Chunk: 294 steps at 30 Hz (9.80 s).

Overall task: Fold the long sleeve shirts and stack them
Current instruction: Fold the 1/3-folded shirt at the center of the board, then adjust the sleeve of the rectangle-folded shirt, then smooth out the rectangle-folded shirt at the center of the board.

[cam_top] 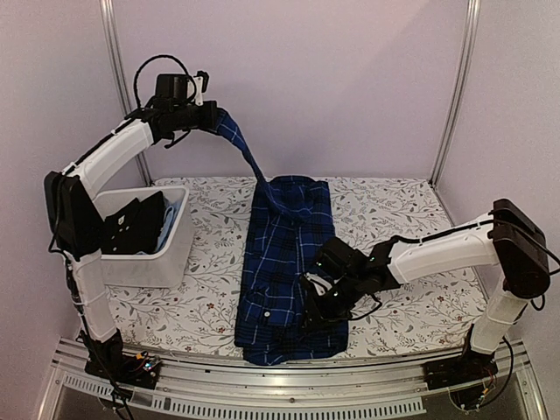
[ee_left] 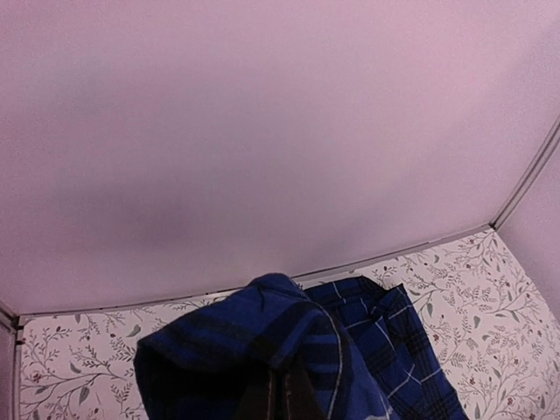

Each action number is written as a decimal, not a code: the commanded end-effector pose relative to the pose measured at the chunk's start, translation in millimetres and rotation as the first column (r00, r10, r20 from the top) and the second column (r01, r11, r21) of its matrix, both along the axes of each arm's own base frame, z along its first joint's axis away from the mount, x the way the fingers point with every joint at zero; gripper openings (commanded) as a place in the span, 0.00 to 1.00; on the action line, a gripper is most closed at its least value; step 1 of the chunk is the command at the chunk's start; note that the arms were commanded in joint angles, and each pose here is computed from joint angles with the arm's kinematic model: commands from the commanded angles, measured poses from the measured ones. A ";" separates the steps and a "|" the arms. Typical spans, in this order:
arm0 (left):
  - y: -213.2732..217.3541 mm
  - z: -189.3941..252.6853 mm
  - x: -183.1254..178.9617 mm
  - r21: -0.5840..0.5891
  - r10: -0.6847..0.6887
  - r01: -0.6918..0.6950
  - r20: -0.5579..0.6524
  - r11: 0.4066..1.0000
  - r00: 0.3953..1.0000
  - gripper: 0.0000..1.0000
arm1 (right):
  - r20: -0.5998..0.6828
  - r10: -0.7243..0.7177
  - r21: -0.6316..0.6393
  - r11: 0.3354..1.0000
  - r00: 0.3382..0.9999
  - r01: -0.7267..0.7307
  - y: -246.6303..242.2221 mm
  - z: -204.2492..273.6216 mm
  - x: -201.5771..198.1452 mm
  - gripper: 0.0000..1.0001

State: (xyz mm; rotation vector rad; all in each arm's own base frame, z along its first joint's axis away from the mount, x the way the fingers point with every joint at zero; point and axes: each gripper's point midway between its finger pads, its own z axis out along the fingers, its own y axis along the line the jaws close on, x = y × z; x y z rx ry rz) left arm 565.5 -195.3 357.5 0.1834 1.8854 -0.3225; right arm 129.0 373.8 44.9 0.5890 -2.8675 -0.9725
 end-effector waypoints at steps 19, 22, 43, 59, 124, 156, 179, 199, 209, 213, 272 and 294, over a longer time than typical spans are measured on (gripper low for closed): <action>-1.2 -6.5 -1.1 -0.033 -0.027 0.026 -0.012 0.999 1.000 0.00 | 0.197 -0.060 -0.173 0.980 0.979 0.095 -77.2 -10.9 -1.4 0.21; -0.8 -6.9 -1.6 -0.027 -0.027 0.027 -0.014 0.999 1.000 0.00 | 0.159 -0.016 -0.212 0.976 0.987 0.050 -82.1 -28.3 -18.9 0.20; -127.1 -67.0 -118.5 0.024 -0.469 0.480 -0.176 0.877 0.866 0.00 | 0.451 -0.226 -0.046 0.960 0.864 0.275 -73.9 72.3 72.4 0.62; -202.5 -195.5 -272.3 0.031 -0.604 0.732 -0.541 0.681 0.585 0.00 | 0.507 -0.495 0.196 0.864 0.706 0.464 -129.4 109.5 206.5 0.69; -137.5 -273.9 -248.1 -0.162 -0.260 0.206 -0.667 0.965 0.698 0.45 | 0.235 -0.274 0.016 0.961 0.933 0.278 -97.3 -11.7 115.4 0.06; -141.0 -266.4 -226.0 -0.165 -0.274 0.219 -0.639 0.962 0.719 0.45 | -0.006 -0.123 0.100 0.987 0.992 0.123 -66.1 7.0 26.7 0.00; -172.5 -253.2 -159.1 -0.152 -0.272 0.226 -0.538 0.962 0.798 0.37 | 0.285 -0.262 0.087 0.965 0.922 0.247 -76.5 44.8 98.4 0.38; -162.9 -343.8 -71.5 -0.122 -0.190 0.147 -0.652 0.982 0.733 0.30 | 0.241 -0.358 0.369 0.894 0.902 0.256 -1.3 31.1 282.8 0.34; -165.3 -336.8 -69.0 -0.140 -0.209 0.156 -0.646 0.978 0.734 0.30 | 0.163 -0.477 0.468 0.808 0.864 0.358 15.0 22.2 382.8 0.25; -164.7 -331.8 -70.3 -0.135 -0.220 0.173 -0.638 0.976 0.738 0.30 | 0.077 -0.536 0.485 0.757 0.840 0.438 12.1 3.5 416.6 0.18; -140.3 -284.6 -189.3 -0.115 -0.224 0.200 -0.685 0.973 0.694 0.34 | 0.161 -0.288 0.419 0.886 0.944 0.198 -30.6 56.2 237.2 0.31; -151.6 -354.7 -208.7 -0.044 -0.134 0.160 -0.781 0.986 0.610 0.32 | 0.095 -0.356 0.279 0.906 0.930 0.318 -51.7 -27.2 241.7 0.28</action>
